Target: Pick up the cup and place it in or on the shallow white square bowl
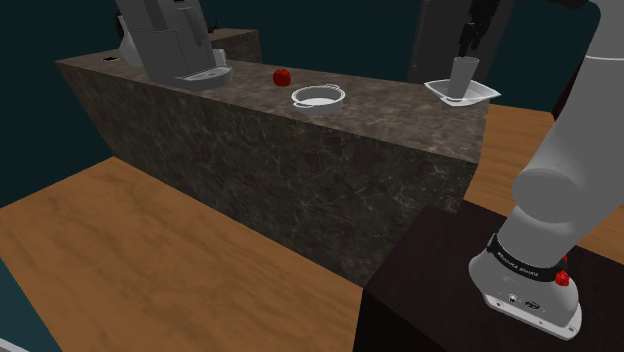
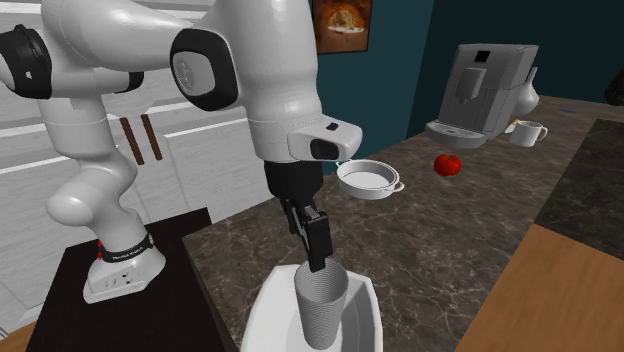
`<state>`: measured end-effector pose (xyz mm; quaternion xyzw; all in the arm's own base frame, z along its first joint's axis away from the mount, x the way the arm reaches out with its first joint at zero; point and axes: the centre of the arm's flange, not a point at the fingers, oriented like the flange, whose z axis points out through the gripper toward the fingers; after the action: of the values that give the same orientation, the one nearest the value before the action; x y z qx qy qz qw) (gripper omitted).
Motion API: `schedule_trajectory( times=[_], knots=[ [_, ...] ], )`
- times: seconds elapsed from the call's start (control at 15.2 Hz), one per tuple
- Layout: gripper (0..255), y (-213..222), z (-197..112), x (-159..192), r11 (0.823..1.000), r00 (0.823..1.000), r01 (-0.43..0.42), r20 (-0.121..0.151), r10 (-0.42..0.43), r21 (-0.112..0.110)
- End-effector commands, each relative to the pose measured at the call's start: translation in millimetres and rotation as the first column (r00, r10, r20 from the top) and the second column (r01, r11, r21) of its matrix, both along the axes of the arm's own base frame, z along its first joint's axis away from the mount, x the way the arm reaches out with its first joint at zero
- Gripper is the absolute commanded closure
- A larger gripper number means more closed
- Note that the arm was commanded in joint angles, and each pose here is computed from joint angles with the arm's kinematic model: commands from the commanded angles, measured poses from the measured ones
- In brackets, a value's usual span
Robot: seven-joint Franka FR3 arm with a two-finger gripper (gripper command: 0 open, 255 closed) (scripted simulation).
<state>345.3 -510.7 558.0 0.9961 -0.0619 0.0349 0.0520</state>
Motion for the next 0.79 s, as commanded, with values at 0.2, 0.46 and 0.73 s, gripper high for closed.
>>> schedule_trajectory(
  times=[0.2, 0.46, 0.73],
  knots=[
    [0, 5, 50, -3, 1.000, 1.000, 0.000, 0.000, 0.000, 0.000],
    [0, 5, 50, -3, 1.000, 1.000, 0.000, 0.000, 0.000, 0.000],
    [0, 5, 50, -3, 1.000, 1.000, 0.000, 0.000, 0.000, 0.000]
  ],
)
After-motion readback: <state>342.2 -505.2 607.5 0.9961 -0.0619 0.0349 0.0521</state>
